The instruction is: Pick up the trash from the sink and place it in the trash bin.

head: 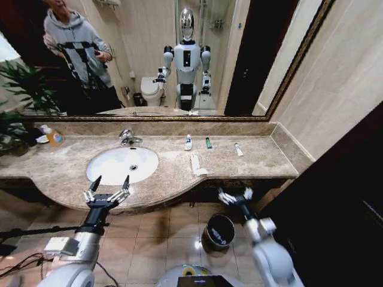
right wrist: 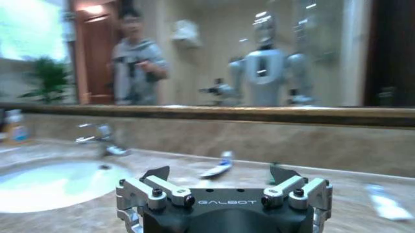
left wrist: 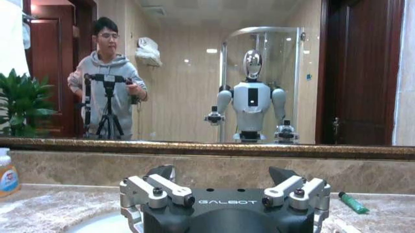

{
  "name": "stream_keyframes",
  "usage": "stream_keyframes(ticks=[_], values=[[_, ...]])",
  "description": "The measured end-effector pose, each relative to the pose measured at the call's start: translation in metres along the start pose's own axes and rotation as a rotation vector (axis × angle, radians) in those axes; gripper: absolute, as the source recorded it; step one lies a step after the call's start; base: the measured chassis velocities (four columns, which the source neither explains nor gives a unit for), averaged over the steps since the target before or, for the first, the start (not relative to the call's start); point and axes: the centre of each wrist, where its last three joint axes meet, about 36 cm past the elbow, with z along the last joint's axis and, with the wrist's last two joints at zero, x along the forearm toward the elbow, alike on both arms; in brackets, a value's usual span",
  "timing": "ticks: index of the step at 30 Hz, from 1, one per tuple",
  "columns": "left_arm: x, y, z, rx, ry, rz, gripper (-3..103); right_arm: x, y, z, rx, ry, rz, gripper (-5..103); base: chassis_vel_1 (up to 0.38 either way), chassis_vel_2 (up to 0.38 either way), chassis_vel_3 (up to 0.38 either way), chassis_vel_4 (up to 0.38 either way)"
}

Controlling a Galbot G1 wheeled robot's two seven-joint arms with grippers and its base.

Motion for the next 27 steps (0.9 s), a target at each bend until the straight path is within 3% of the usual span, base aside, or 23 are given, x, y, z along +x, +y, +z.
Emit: stream_keyframes(ticks=[3,8,22,25,27], values=[[0.0,0.0,0.0,0.0,0.0,0.0,100,-0.038,0.004,-0.002,0.001,0.024,-0.087,100,0.0,0.0,0.0,0.0],[0.0,0.0,0.0,0.0,0.0,0.0,100,-0.086,0.019,-0.003,0.02,0.059,-0.121,100,0.0,0.0,0.0,0.0],[0.0,0.0,0.0,0.0,0.0,0.0,100,-0.164,0.026,0.042,0.055,0.178,-0.073,103,0.0,0.0,0.0,0.0],[0.0,0.0,0.0,0.0,0.0,0.0,100,-0.168,0.023,0.046,0.059,0.187,-0.06,100,0.0,0.0,0.0,0.0],[0.0,0.0,0.0,0.0,0.0,0.0,100,-0.169,0.018,0.05,0.062,0.195,-0.047,93,0.0,0.0,0.0,0.0]])
